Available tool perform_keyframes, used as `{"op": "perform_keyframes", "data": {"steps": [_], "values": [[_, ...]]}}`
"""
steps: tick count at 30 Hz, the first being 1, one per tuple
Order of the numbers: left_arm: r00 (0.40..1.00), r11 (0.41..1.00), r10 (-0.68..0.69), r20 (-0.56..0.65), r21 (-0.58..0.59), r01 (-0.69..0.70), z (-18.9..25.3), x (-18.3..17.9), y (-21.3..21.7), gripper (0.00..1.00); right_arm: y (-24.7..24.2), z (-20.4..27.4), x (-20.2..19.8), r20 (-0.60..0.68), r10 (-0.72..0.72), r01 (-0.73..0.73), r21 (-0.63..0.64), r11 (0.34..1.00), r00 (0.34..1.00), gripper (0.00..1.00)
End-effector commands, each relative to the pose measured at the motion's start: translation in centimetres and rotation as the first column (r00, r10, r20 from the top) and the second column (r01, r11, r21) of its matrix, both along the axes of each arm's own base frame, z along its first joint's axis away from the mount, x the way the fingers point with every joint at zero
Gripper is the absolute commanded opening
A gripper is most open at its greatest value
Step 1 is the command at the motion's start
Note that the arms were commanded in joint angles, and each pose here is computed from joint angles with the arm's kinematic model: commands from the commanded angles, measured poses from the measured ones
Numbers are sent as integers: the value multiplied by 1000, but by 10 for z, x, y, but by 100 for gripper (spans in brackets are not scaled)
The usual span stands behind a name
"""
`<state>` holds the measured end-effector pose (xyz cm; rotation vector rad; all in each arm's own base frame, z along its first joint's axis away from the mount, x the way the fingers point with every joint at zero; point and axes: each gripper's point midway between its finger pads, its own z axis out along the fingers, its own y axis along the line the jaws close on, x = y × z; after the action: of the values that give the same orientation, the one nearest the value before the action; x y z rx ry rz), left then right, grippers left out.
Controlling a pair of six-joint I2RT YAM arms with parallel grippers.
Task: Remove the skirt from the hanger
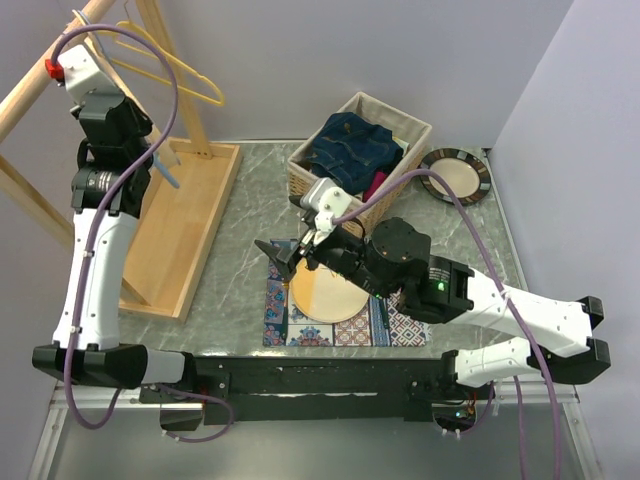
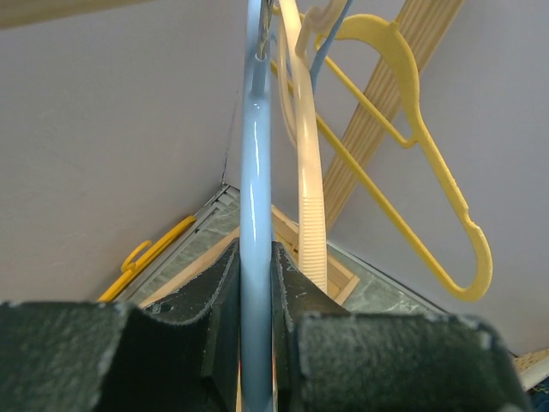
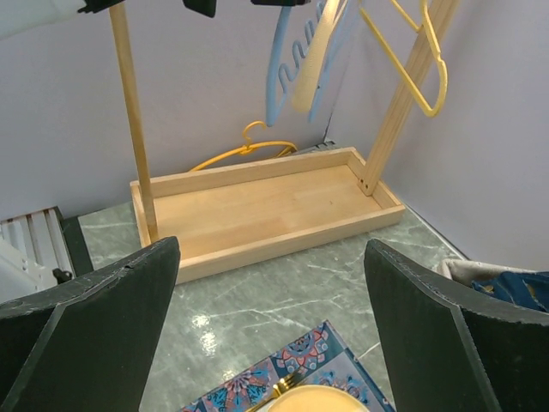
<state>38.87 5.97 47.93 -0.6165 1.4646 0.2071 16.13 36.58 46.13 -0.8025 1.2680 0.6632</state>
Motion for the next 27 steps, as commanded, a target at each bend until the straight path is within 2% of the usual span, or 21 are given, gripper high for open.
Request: {"op": "perform_keyframes", "data": {"steps": [1, 16, 27], "values": [[999, 1000, 1, 53, 12, -2, 21, 4, 0, 2, -18, 24, 1, 27, -27, 24, 80, 996, 999, 95], [986, 997, 69, 150, 21, -73, 61, 9, 12, 1, -28, 15, 9, 25, -59, 57, 75, 996, 998, 95], [991, 998, 70, 111, -4, -70, 46, 23, 30, 1, -29, 14, 7, 16, -54, 53, 77, 996, 998, 95]]}}
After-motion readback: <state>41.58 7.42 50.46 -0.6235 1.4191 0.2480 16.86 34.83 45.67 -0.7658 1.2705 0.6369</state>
